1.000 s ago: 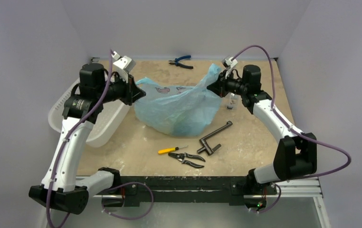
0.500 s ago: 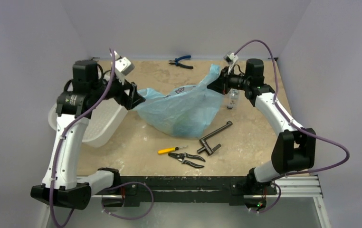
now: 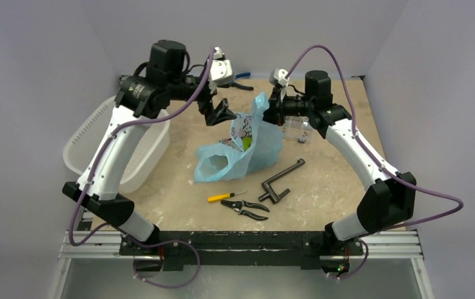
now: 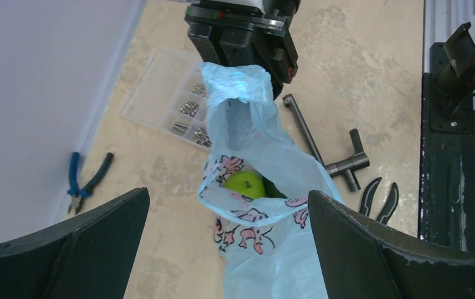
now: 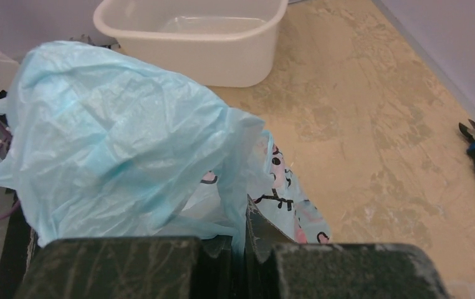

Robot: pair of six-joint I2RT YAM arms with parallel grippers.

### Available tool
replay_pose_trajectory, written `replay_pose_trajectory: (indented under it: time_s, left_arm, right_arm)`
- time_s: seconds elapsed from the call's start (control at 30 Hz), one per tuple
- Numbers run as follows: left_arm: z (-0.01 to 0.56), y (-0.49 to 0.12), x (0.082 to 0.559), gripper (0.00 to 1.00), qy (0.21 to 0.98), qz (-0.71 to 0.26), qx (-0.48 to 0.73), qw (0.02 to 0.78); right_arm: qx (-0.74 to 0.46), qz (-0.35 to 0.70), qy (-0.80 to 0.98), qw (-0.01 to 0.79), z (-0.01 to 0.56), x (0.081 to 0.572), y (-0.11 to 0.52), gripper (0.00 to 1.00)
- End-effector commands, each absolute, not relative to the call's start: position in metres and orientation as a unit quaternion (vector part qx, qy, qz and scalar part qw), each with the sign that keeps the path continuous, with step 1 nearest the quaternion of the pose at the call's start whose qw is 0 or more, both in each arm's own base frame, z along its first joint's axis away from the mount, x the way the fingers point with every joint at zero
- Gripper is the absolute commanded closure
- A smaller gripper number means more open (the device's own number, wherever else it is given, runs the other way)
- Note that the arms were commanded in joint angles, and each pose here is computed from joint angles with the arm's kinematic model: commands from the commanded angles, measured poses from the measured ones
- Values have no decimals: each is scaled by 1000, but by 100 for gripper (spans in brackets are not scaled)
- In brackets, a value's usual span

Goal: Place the fake fruits into the plastic bag and tie a complex knot

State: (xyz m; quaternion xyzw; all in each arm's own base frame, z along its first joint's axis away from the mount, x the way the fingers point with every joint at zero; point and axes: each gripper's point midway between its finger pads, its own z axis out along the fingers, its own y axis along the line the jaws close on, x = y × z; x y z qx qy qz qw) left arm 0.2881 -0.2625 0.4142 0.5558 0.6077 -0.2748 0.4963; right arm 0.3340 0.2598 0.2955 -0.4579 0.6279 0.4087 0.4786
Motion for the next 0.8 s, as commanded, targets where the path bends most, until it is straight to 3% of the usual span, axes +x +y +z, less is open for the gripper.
replay_pose_trajectory:
  time_s: [0.0, 0.33, 0.37, 0.43, 0.67, 0.7, 0.77]
  left_arm:
    - [419, -299, 287, 0, 596, -305, 541, 509]
    - [409, -355, 307, 0, 580, -286, 550, 529]
    - [407, -358, 307, 4, 577, -290, 554, 525]
    - [399, -364, 300, 16, 566, -309, 574, 505]
    - [400, -371, 281, 98, 539, -354, 596, 479]
    - [403, -370, 277, 100, 535, -363, 596, 476]
    - [408, -367, 271, 100, 531, -382, 592, 471]
  right_arm:
    - [-436, 390, 644, 493, 298, 338, 255, 100]
    - [-408, 398, 652, 499, 302, 316, 251, 100]
    - [-408, 398, 652, 501, 303, 314, 251, 100]
    - [-410, 399, 650, 500, 302, 309, 249, 100]
    - [-401, 402, 650, 505, 301, 301, 246, 98]
    - [-400, 401, 650, 507, 302, 300, 246, 95]
    - [-398, 395, 650, 514, 303, 298, 243, 77]
